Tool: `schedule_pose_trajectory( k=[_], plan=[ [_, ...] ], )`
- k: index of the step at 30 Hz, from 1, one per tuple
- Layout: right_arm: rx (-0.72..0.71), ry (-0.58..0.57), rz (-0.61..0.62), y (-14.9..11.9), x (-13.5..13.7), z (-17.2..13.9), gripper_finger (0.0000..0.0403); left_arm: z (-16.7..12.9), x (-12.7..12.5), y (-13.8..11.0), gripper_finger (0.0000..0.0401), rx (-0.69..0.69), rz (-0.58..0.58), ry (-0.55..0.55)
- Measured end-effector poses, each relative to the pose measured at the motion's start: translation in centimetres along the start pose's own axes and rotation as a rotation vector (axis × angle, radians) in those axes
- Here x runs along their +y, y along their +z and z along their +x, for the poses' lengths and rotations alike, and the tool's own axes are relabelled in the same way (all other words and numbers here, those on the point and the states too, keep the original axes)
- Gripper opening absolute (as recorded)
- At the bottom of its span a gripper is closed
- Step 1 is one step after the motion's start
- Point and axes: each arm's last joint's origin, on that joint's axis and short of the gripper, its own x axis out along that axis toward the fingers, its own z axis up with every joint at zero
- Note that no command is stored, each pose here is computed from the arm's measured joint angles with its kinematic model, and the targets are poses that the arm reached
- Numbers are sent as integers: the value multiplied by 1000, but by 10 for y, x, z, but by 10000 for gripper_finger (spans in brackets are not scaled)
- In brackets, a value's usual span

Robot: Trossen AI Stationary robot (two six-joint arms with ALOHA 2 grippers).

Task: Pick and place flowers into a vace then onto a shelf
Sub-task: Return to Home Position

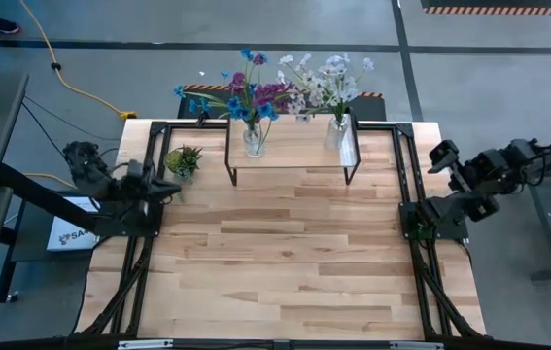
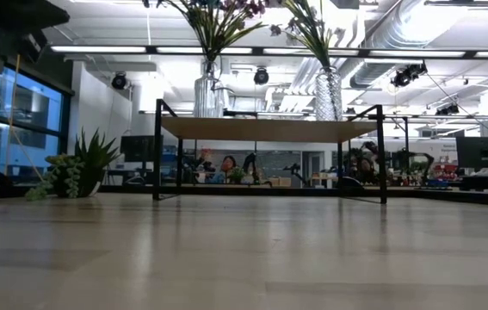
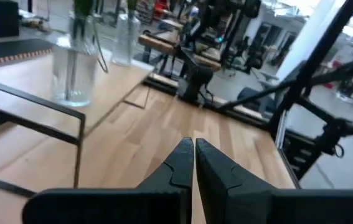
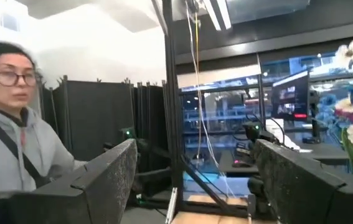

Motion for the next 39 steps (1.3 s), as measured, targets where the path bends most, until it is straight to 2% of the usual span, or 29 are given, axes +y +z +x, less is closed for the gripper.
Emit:
schedule_pose_trajectory(
  k=[6, 16, 22, 26, 34, 39],
  plan=[
    [26, -25, 44, -23, -1, 11, 317, 7, -4, -12, 51, 8, 2, -20],
    [9, -34, 54, -72, -3, 29, 317, 13, -7, -23, 51, 3, 19, -19],
    [21, -62, 70, -92, -5, 33, 317, 16, -8, -31, 51, 29, 18, -36],
    [26, -50, 71, -100, -5, 35, 317, 18, -8, -37, 51, 39, 30, -33],
    [13, -23, 107, -138, -6, 38, 317, 24, -10, -52, 51, 40, 22, -38],
    [23, -3, 128, -146, -6, 37, 317, 28, -13, -56, 51, 6, 46, -57]
  ],
)
